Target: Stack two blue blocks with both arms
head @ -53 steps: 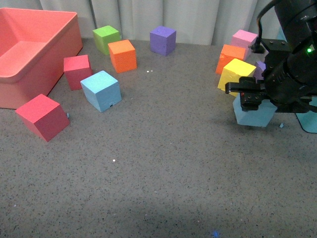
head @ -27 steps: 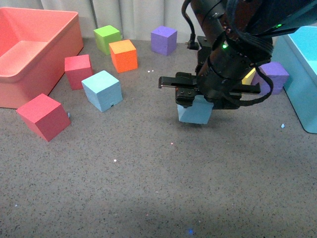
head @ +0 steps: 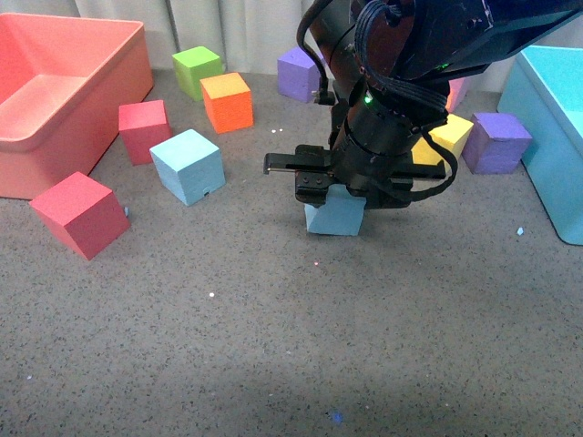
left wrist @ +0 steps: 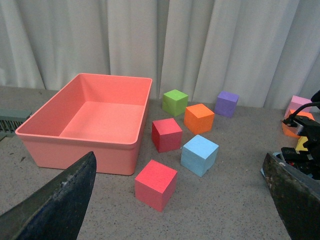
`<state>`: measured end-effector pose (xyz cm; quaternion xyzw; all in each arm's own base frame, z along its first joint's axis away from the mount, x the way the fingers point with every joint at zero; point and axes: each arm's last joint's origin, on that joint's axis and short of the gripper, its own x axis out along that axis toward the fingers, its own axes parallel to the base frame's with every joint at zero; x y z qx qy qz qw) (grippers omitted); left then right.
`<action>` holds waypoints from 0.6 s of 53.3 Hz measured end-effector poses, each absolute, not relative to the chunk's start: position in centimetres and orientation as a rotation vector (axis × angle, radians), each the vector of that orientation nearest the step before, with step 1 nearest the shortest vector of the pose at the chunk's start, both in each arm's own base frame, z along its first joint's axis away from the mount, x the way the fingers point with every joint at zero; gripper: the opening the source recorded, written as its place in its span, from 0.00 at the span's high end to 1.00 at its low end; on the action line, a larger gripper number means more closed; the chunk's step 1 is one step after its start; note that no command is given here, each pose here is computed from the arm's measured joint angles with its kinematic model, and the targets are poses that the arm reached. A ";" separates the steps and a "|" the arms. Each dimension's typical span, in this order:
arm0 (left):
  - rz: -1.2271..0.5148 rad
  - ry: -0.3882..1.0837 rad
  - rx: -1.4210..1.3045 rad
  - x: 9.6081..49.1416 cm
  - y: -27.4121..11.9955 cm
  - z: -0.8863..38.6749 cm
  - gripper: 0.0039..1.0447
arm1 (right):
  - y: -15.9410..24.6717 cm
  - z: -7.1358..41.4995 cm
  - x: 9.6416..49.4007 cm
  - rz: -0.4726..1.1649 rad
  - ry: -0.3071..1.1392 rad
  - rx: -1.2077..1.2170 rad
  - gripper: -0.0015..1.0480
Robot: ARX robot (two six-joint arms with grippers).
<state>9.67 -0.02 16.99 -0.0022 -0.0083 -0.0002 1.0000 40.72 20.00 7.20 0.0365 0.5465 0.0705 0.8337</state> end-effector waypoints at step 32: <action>-0.003 -0.017 -0.004 9.7 0.0 17.0 0.06 | 15.9 12.3 37.8 0.061 0.529 0.033 0.23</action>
